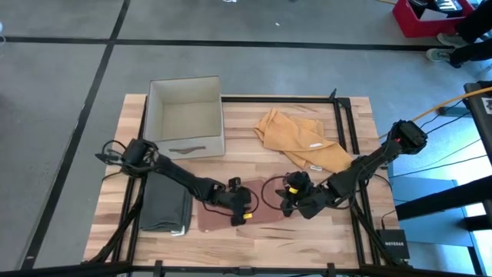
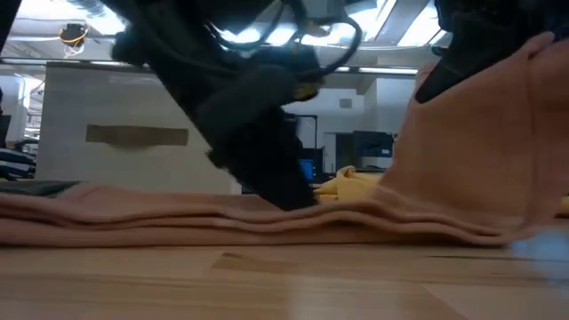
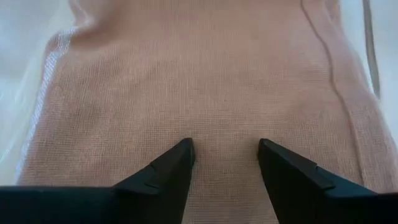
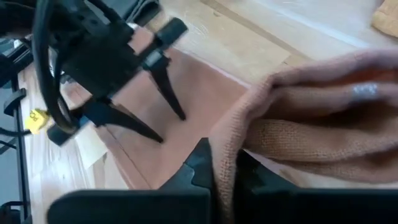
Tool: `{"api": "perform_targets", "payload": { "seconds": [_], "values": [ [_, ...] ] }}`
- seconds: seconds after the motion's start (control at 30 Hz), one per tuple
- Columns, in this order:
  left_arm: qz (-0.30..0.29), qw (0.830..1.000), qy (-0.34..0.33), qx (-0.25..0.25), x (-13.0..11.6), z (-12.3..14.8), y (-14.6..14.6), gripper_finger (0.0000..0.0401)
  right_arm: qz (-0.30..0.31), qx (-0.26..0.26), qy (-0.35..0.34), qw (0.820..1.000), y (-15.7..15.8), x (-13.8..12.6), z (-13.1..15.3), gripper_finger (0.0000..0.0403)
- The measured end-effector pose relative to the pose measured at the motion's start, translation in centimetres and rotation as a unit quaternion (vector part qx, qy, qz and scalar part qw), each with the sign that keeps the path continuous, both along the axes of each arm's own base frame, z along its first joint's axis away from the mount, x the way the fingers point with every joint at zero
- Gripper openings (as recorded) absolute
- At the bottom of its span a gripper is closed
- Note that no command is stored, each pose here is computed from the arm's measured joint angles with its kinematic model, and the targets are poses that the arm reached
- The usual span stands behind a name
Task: Fold towel
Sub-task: Fold the light orange towel
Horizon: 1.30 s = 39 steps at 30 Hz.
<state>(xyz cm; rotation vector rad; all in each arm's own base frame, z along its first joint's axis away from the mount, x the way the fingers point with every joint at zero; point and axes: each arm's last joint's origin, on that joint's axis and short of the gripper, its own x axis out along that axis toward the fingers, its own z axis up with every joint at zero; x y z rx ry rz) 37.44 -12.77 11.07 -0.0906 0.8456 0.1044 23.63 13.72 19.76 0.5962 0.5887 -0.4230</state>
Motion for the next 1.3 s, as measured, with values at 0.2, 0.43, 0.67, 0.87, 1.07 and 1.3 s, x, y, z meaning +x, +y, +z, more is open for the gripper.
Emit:
{"api": "perform_targets", "payload": {
  "seconds": [0.2,0.43,0.67,0.87,1.07,1.3],
  "values": [
    [0.013,0.999,-0.039,-0.012,1.9,-0.7,1.0,0.0178,0.005,0.005,-0.020,1.000,0.3,0.5,0.1,0.0013],
    [-0.016,0.998,-0.055,0.015,3.0,-0.3,1.4,0.0178,0.018,0.008,-0.062,0.998,0.0,2.9,-0.6,0.0019],
    [-0.077,0.995,0.030,0.057,0.8,5.5,-0.7,0.0178,0.021,0.011,-0.061,0.998,-0.9,3.7,-0.7,0.0014],
    [-0.008,0.991,0.114,0.063,-3.1,6.2,-1.6,0.0178,0.019,0.012,-0.061,0.998,-1.1,3.8,-0.7,0.0015],
    [0.008,0.995,0.080,0.065,-3.4,2.0,-1.7,0.0178,0.016,0.019,-0.066,0.997,-1.4,4.5,-1.1,0.0015],
    [0.005,0.998,0.033,0.053,-2.2,0.9,-1.6,0.0178,0.042,0.049,-0.108,0.992,-1.9,6.9,-2.4,0.0015]
  ]
}}
